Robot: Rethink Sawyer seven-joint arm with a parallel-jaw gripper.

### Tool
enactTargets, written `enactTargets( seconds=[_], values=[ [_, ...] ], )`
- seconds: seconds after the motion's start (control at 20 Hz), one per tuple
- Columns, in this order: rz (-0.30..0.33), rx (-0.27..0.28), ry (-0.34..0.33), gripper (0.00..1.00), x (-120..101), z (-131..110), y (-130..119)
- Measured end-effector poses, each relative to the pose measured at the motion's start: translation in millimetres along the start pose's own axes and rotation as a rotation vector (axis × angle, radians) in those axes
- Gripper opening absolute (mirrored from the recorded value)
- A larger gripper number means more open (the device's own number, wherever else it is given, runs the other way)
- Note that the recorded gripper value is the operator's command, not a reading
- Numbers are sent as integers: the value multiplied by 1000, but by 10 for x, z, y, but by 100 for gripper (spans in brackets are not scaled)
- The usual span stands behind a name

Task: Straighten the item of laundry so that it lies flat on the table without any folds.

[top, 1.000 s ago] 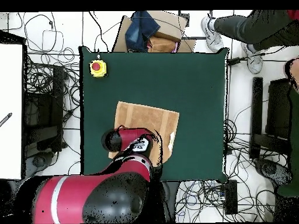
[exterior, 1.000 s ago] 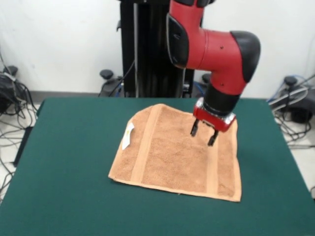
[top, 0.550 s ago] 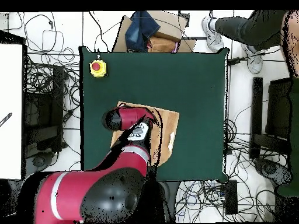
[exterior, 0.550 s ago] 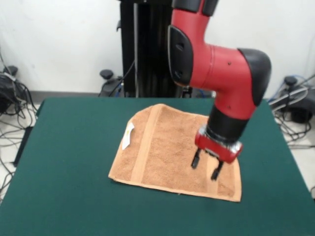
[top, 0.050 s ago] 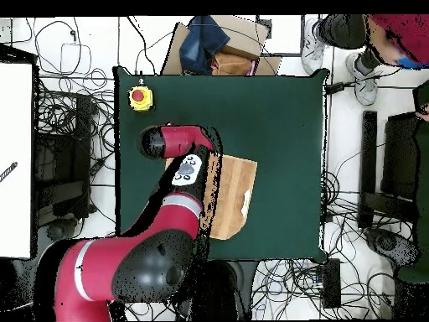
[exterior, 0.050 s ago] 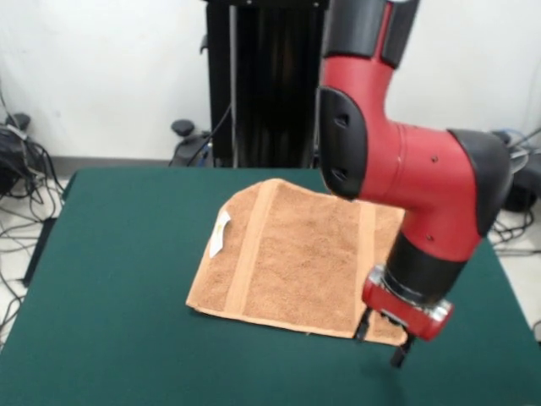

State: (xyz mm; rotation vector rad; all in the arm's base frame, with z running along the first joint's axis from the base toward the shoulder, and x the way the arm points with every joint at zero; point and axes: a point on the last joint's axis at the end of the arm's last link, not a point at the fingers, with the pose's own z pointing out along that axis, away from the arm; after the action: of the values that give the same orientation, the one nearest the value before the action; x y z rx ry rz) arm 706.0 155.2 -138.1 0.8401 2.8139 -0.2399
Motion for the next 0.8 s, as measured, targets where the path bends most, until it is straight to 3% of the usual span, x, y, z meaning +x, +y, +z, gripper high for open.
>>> enactTargets(
  seconds=[0.35,0.8],
  values=[
    [30,0,69,100,94,81,317],
    [59,24,139,100,228,114,345]
  ],
)
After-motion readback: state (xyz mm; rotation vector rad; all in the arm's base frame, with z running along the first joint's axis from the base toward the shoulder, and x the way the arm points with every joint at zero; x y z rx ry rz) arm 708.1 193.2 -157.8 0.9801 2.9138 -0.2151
